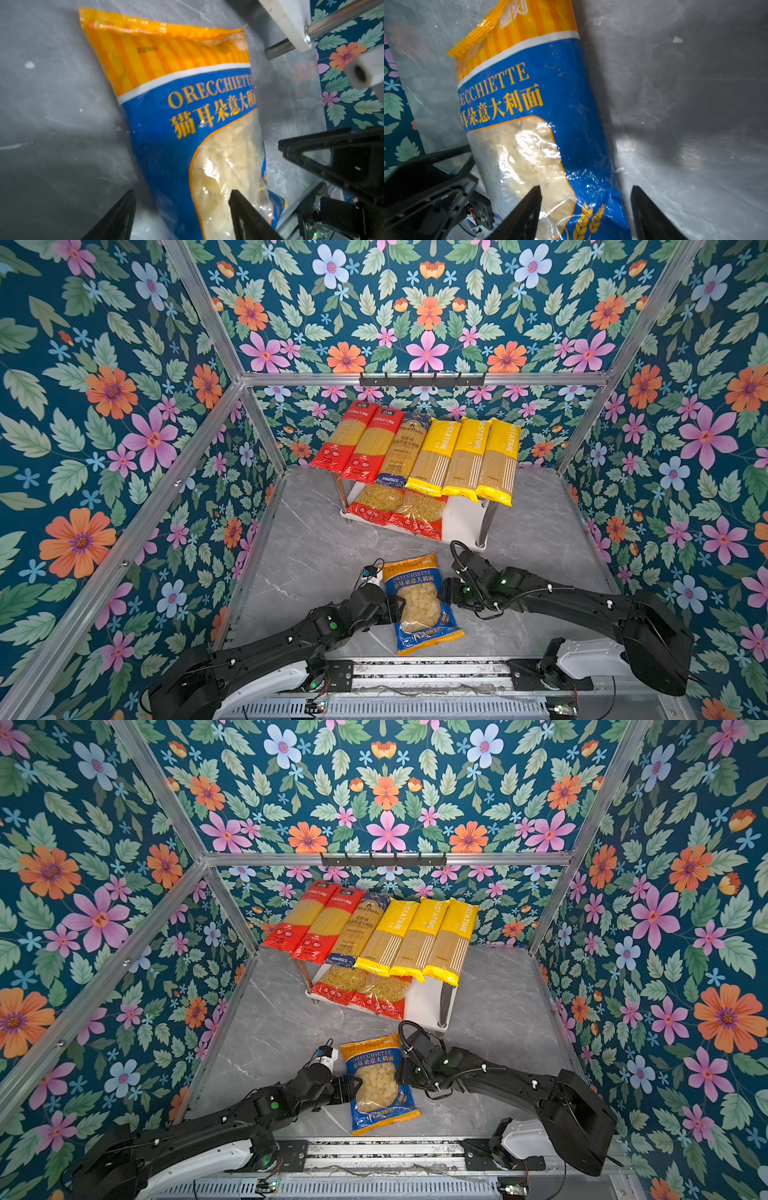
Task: Place and organize the pasta boxes and bags onto the shelf
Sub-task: 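Lift the orecchiette bag with both grippers and turn it upright, then carry the upright bag with both grippers toward the lower shelf, then push the bag onto the lower shelf with the left gripper while right withdraws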
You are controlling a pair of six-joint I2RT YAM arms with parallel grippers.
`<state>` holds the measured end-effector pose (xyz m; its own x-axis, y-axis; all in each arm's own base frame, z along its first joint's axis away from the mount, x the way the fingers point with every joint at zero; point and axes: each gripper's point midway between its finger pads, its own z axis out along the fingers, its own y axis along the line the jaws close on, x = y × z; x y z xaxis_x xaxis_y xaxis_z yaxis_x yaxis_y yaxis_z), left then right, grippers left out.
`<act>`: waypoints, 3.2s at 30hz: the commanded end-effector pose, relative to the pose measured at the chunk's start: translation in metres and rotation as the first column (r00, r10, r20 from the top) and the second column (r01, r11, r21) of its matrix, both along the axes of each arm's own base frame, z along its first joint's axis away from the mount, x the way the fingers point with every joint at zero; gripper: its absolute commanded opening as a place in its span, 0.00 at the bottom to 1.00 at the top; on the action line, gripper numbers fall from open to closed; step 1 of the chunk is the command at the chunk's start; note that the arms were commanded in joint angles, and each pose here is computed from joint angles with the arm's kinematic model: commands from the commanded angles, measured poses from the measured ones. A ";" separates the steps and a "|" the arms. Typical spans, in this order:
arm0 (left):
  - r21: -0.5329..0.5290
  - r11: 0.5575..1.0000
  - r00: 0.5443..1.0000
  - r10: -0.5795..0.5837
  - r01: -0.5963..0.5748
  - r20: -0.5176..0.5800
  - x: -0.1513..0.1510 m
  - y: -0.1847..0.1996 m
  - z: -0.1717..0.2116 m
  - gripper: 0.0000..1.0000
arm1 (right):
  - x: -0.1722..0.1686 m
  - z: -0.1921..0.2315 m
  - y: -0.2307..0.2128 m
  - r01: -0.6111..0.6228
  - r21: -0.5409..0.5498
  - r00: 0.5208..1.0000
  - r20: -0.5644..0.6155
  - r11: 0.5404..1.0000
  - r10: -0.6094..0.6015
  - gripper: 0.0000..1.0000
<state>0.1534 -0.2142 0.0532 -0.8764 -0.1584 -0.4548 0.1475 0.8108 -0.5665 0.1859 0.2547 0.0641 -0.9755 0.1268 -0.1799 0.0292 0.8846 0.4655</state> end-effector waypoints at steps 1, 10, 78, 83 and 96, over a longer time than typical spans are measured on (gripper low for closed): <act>-0.076 0.997 1.000 0.013 -0.015 -0.020 -0.002 -0.008 0.002 0.73 | 0.005 -0.003 0.006 -0.045 -0.020 0.999 0.012 0.999 0.046 0.70; -0.116 0.993 0.999 -0.038 0.034 -0.029 -0.002 -0.034 -0.007 0.61 | -0.006 -0.024 0.047 -0.156 0.097 0.987 -0.034 0.983 0.160 0.49; 0.099 0.989 0.748 -0.146 0.107 0.647 0.257 -0.171 0.176 0.00 | 0.082 0.114 -0.086 0.145 0.046 0.644 0.754 0.988 -0.129 0.46; 0.069 0.982 0.725 -0.177 0.176 0.665 0.259 -0.201 0.181 0.00 | 0.063 0.108 -0.116 0.213 0.047 0.642 0.746 0.976 -0.176 0.46; 0.179 0.955 0.855 -0.292 0.237 0.429 0.266 -0.224 0.081 0.00 | 0.066 0.101 -0.114 0.226 0.035 0.661 0.728 0.973 -0.180 0.46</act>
